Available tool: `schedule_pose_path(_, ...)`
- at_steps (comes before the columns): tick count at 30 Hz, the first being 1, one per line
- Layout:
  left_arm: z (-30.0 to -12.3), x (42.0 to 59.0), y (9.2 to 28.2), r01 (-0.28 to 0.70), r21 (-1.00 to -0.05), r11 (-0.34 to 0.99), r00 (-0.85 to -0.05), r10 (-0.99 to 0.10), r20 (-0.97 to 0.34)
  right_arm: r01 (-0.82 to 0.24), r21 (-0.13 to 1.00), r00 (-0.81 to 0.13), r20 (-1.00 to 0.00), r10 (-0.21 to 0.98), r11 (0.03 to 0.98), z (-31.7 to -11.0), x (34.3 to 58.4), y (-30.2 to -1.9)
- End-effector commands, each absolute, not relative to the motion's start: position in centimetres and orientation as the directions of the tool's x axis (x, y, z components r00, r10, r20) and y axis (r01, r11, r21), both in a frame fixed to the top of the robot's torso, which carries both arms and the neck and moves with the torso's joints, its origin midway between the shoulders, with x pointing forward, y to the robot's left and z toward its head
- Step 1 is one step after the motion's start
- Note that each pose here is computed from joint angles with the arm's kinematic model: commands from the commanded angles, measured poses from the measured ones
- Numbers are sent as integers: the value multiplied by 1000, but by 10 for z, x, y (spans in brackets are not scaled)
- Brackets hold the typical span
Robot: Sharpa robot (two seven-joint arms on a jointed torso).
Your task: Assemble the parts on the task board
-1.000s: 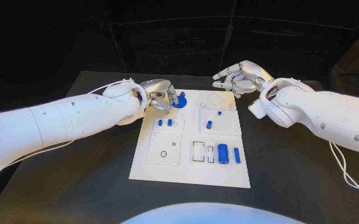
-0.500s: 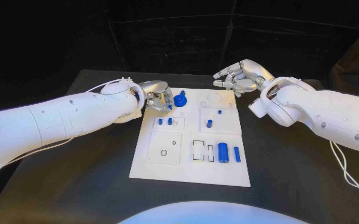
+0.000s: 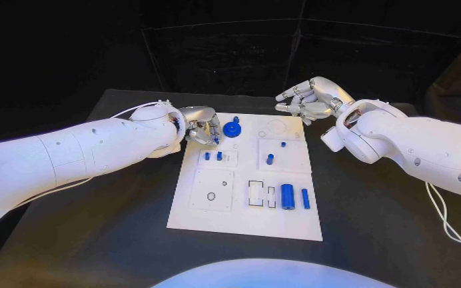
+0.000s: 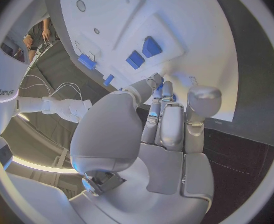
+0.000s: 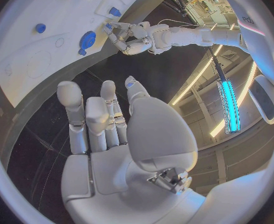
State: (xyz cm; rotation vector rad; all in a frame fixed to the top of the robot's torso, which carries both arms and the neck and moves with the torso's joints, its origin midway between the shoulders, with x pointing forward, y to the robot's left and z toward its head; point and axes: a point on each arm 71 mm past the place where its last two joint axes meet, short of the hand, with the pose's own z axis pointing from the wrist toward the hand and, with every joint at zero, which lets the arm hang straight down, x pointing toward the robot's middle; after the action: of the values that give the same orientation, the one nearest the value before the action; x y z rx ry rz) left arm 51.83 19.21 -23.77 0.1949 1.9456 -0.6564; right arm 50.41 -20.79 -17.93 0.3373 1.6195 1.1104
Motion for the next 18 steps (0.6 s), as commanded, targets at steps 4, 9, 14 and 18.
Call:
schedule_pose_path(4, -241, 518, 190, 410, -346, 844, -476, -126, -871, -320, 792, -365, -609, 704, 519, -178, 504, -207)
schedule_pose_path(9, -242, 518, 188, 412, -347, 843, -481, -123, -868, -320, 792, -365, -609, 704, 519, -178, 504, -207)
schedule_pose_path(14, -243, 517, 186, 414, -348, 841, -485, -120, -866, -320, 793, -366, -609, 704, 519, -178, 504, -207)
schedule_pose_path(18, -243, 517, 185, 413, -348, 842, -487, -119, -865, -319, 793, -368, -609, 703, 520, -178, 504, -207)
